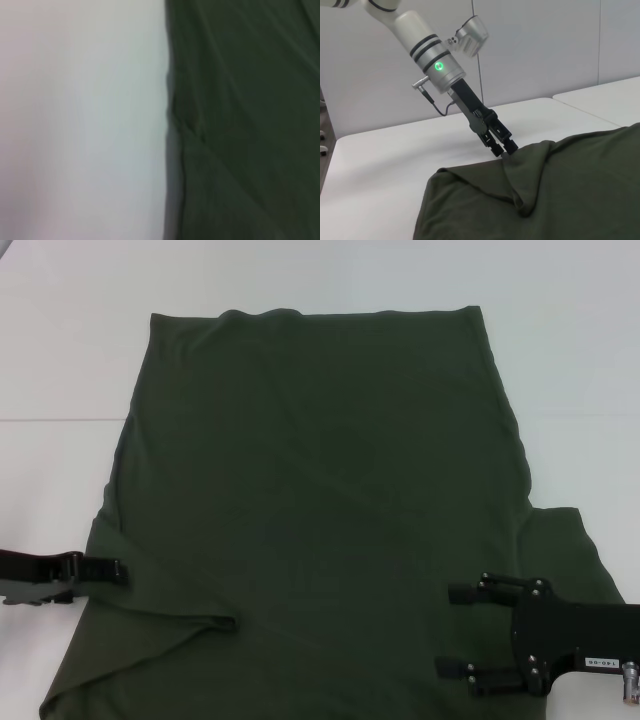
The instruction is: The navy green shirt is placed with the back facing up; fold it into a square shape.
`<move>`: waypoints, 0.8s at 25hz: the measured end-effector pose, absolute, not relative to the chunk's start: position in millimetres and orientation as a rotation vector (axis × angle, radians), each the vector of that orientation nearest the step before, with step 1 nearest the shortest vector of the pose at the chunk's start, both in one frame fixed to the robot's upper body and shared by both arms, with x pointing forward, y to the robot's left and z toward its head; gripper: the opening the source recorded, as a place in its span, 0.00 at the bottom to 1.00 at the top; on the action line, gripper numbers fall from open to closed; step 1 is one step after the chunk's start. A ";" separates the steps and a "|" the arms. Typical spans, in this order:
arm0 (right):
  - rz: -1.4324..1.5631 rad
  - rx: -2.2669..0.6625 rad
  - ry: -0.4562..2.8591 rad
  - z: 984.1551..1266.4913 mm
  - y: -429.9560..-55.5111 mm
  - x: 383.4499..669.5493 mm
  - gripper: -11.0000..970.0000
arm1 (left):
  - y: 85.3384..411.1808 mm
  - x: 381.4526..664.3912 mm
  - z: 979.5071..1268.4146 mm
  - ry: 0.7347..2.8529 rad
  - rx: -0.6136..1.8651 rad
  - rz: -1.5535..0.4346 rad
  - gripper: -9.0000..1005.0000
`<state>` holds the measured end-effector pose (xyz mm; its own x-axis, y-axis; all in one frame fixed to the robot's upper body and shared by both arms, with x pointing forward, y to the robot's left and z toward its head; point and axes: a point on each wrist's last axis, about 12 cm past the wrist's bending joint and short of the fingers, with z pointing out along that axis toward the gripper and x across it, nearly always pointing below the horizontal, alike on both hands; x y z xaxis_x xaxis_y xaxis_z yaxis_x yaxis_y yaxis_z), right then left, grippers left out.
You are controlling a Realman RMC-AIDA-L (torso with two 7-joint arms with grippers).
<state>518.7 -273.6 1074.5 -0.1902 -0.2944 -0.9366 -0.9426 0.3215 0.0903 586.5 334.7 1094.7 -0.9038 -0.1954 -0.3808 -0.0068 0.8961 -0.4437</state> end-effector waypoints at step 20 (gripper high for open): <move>0.906 -1.126 1.685 1074.1 -274.0 517.5 0.95 | 318.4 602.7 1105.1 2.552 -0.085 -0.707 0.90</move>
<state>517.5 -274.0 1074.1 -0.1920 -0.2928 -0.9367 -0.9428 0.3199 0.0933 602.7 318.4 1105.1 -0.8794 -0.1843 -0.4389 0.0678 0.8641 -0.4988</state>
